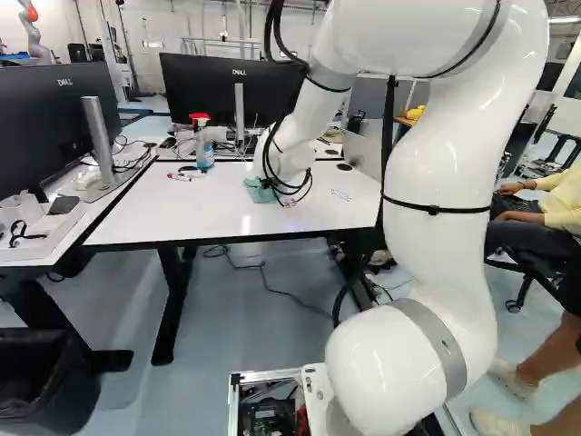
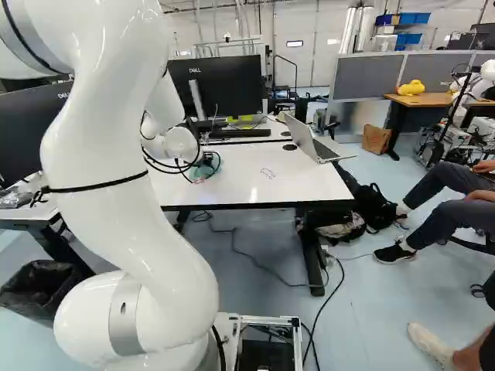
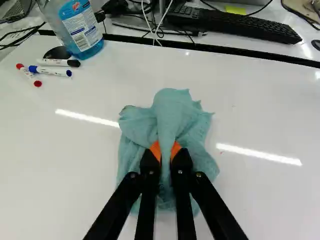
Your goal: Clean the table with the green towel
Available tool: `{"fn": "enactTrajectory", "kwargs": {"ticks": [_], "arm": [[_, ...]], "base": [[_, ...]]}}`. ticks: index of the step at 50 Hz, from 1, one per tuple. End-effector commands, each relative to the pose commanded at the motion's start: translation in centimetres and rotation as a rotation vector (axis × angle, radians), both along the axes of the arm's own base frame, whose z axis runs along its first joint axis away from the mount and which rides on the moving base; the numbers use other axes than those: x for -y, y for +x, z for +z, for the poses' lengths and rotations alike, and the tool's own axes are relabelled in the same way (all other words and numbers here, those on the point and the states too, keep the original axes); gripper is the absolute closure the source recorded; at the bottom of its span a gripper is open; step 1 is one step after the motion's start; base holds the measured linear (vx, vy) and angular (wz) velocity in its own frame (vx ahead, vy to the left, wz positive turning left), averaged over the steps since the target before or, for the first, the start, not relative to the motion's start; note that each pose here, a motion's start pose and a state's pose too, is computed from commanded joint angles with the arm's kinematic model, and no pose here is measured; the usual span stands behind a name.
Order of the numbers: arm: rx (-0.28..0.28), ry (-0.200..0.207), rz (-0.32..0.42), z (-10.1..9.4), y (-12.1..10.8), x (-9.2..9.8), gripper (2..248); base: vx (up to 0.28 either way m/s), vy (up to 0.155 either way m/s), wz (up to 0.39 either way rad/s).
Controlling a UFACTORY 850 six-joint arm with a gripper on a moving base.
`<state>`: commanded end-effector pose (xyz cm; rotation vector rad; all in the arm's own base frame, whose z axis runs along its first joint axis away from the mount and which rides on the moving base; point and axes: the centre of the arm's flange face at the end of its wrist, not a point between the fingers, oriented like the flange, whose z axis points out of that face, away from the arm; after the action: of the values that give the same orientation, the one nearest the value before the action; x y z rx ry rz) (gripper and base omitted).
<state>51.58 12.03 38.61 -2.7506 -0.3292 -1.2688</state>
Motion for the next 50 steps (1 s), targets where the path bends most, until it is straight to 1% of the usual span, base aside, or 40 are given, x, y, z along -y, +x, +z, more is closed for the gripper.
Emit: {"fn": "enactTrajectory", "kwargs": {"ticks": [9,28,43,50], "arm": [[0.003,0.000,0.012,0.8,0.0,-0.7,210],[-0.070,-0.017,0.060,2.2,-0.7,-3.4,210],[-0.133,-0.037,0.109,3.5,-2.8,-5.4,210],[-0.145,-0.043,0.132,3.9,-4.0,-6.2,210]], "base": [[0.000,0.000,0.000],[0.000,0.000,0.000],[0.000,0.000,0.000],[0.000,0.000,0.000]]}}
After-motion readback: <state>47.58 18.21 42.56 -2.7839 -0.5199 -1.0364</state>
